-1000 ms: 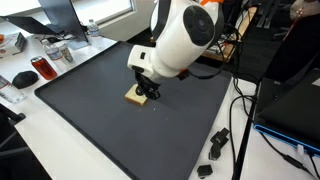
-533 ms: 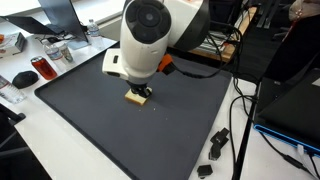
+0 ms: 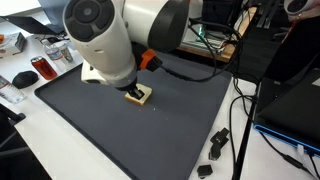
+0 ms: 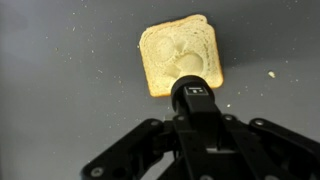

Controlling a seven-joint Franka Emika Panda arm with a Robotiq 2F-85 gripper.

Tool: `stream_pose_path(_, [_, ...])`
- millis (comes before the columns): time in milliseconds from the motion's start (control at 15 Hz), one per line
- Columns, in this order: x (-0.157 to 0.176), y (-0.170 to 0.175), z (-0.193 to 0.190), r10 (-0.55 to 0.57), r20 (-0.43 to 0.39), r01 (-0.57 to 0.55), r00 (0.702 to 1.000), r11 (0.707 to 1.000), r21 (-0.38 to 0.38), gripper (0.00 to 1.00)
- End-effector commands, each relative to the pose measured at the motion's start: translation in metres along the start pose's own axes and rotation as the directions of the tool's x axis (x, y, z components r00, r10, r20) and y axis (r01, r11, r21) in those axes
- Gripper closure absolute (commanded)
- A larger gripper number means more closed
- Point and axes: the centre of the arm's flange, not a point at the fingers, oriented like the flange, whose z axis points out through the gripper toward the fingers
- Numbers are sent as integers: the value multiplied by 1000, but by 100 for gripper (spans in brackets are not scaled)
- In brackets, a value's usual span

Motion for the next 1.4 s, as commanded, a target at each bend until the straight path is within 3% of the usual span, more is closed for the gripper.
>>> stream_pose_path(0, [44, 10, -6, -36, 55, 32, 998, 996, 86, 95])
stream_pose_path(533, [69, 66, 20, -110, 52, 85, 993, 930, 358, 95])
stream_pose_path(933, [69, 107, 47, -114, 34, 78, 993, 842, 534, 95])
stream_pose_path(1333, [65, 145, 75, -70, -40, 78, 997, 720, 689, 95])
